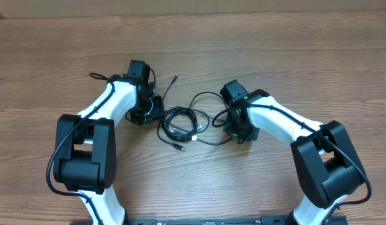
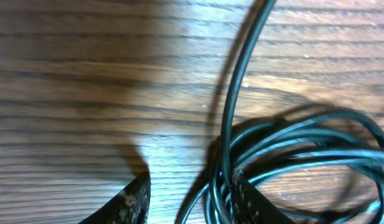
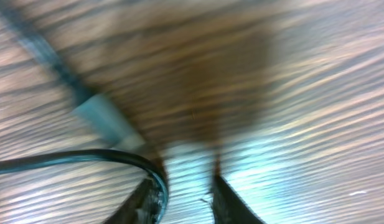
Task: Untangle cables
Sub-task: 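Release the strand and lift the right gripper up and right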
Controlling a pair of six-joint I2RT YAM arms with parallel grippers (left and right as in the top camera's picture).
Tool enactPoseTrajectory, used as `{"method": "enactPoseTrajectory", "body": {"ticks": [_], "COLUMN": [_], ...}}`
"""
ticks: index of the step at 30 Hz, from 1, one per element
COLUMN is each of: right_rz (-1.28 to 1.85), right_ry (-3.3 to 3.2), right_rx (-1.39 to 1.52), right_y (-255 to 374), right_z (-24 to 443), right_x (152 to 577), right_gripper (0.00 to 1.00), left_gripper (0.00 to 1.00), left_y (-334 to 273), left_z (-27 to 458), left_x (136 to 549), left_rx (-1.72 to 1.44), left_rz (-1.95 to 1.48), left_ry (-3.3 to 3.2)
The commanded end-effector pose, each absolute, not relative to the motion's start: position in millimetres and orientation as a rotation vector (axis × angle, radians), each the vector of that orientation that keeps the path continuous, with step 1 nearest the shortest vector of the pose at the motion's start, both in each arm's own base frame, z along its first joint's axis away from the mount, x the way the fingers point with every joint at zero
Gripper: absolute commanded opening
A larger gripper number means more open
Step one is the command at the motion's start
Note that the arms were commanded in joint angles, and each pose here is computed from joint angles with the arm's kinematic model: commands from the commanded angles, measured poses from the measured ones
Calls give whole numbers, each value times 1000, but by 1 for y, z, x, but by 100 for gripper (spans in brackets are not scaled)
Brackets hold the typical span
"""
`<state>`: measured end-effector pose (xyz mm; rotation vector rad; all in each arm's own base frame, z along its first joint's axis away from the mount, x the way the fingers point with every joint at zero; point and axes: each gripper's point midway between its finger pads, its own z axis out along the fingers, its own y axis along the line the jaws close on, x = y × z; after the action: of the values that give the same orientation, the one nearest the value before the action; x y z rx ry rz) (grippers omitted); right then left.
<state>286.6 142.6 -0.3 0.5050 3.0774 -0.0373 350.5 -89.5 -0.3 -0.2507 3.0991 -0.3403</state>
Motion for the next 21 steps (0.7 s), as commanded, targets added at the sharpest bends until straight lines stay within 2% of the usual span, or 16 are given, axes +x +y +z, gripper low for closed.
{"method": "enactPoseTrajectory", "body": {"ticks": [1, 14, 19, 21], "right_rz": [-304, -657, -589, -553], "right_ry": [2961, 2616, 2604, 2623], "right_rx": [426, 409, 447, 456], "right_y": [104, 57, 60, 64], "right_z": [6, 34, 33, 30], "right_x": [301, 343, 352, 352], "right_gripper": [28, 28, 39, 40], "left_gripper": [44, 47, 47, 48], "left_y": [-48, -49, -49, -50], "left_z": [-39, -39, -39, -39], "left_x": [328, 331, 331, 331], "left_rx": [-328, -330, -330, -330], "left_rz": [-4, -10, -12, -18], "left_ry": [3184, 3174, 3174, 3174]}}
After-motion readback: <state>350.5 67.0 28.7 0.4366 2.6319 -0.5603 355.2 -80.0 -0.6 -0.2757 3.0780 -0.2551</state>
